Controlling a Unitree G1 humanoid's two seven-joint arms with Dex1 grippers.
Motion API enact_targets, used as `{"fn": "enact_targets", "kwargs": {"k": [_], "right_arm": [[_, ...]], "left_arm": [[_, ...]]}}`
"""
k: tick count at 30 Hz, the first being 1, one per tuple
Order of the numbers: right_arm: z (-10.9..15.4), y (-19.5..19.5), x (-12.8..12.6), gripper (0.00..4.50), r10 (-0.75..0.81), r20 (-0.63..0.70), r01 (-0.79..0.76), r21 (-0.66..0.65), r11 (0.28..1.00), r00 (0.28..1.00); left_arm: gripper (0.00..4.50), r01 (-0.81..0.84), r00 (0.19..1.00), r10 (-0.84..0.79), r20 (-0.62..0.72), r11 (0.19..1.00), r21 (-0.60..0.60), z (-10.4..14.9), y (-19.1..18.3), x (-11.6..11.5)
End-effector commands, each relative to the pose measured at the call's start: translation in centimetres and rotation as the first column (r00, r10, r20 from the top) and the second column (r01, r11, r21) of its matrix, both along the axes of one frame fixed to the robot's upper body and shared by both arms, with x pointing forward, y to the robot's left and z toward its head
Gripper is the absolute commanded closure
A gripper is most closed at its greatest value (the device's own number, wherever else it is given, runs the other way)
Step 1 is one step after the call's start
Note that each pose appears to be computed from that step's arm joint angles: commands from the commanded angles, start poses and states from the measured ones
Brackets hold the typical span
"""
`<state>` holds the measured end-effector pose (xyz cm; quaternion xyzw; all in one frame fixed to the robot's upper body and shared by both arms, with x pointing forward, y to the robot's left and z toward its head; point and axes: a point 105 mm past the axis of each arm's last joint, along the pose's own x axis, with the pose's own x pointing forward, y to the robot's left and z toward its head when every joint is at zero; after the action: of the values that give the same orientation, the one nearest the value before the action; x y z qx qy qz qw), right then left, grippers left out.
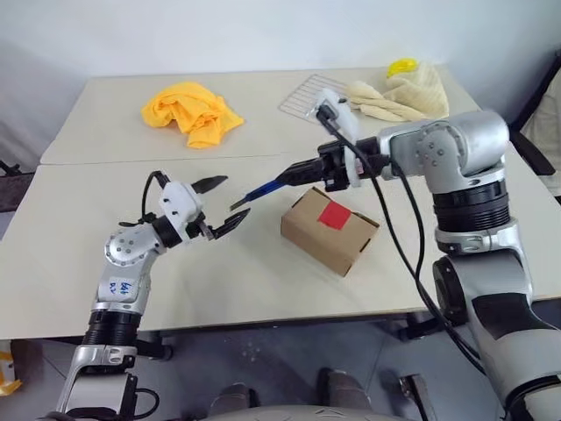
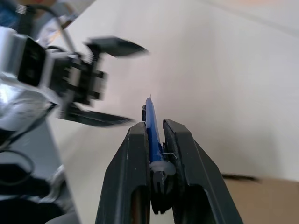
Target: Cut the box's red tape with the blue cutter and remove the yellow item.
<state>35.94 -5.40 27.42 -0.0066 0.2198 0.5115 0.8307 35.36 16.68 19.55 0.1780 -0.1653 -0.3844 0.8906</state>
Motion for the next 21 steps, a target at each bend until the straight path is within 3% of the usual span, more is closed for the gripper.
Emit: {"fn": "enact_targets", "kwargs": {"k": [1, 4, 7, 13, 16, 21], "right_arm": [[3.2, -1.2, 0.0, 4.34, -0.041, 0.111, 0.037, 0.039, 0.999, 0.993], [4.5, -4.8, 0.7, 4.34, -0.172, 0.17, 0.165, 0.057, 0.985, 0.97], [5.3, -9.3, 0.1, 4.34, -0.286, 0.258, 0.276, 0.076, 0.958, 0.923], [5.8, -12.4, -1.8, 4.34, -0.365, 0.39, 0.357, 0.095, 0.929, 0.845], [5.8, -13.1, -2.9, 4.34, -0.372, 0.427, 0.363, 0.104, 0.926, 0.825], [4.7, -14.0, -4.1, 4.34, -0.394, 0.457, 0.398, 0.094, 0.913, 0.797]], "left_arm": [[0.0, 0.016, 1.0, -0.015, 0.02, 0.999, -0.05, 2.1, 0.6, -0.5], [0.0, 0.093, 0.992, -0.101, -0.076, 0.99, -0.103, 1.9, 0.2, -1.3], [0.0, 0.27, 0.938, -0.301, -0.172, 0.946, -0.181, 2.0, -3.4, -2.5], [0.0, 0.385, 0.857, -0.426, -0.288, 0.903, -0.192, 1.9, -7.6, -2.2], [0.51, 0.446, 0.811, -0.477, -0.34, 0.879, -0.169, 1.8, -9.9, -2.3], [2.08, 0.497, 0.739, -0.496, -0.456, 0.858, -0.13, 1.5, -12.8, -1.6]]}}
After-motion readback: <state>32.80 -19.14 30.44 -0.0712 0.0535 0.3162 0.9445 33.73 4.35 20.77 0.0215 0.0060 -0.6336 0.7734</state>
